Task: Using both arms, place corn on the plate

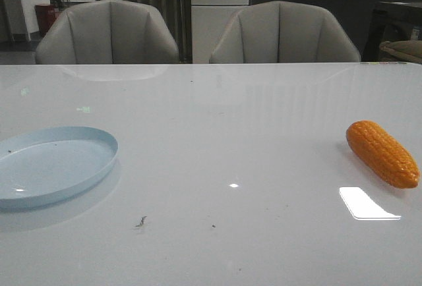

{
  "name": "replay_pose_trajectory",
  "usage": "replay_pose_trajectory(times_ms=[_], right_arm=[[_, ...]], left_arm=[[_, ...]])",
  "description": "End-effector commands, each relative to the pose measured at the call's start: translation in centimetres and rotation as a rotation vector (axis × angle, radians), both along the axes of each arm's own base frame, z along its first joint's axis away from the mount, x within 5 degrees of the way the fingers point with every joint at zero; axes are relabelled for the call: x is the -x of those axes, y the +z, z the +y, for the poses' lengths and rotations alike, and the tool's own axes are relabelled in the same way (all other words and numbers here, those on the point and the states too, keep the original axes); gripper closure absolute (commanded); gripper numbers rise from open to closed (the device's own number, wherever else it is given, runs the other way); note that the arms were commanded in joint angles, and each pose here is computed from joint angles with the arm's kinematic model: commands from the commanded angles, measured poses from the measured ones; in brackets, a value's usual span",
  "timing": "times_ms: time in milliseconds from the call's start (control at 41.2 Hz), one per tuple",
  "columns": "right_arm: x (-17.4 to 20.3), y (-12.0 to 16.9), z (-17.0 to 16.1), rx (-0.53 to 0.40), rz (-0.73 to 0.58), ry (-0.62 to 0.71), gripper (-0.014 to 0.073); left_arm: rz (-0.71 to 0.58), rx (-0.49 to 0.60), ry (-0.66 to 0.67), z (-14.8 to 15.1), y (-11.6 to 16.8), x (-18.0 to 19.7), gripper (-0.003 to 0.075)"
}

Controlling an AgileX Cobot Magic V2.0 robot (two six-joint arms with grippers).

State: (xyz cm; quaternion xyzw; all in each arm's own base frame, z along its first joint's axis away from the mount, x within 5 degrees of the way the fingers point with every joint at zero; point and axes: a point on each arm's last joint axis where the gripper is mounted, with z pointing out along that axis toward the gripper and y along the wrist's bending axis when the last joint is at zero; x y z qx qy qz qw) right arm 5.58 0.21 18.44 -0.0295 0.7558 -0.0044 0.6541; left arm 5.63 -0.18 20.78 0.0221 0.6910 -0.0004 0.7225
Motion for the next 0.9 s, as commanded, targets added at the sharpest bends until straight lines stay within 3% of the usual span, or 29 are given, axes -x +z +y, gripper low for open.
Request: replay_pose_trajectory(times_ms=[0, 874], right_arm=[[0.14, 1.42, -0.05, 0.013, -0.119, -0.004, 0.0568], [0.14, 1.5, -0.05, 0.013, -0.127, -0.004, 0.0568]], left_arm=[[-0.083, 0.018, 0.002, 0.02, 0.7, -0.02, 0.0631], [-0.09, 0.02, 0.002, 0.02, 0.76, -0.01, 0.0631]])
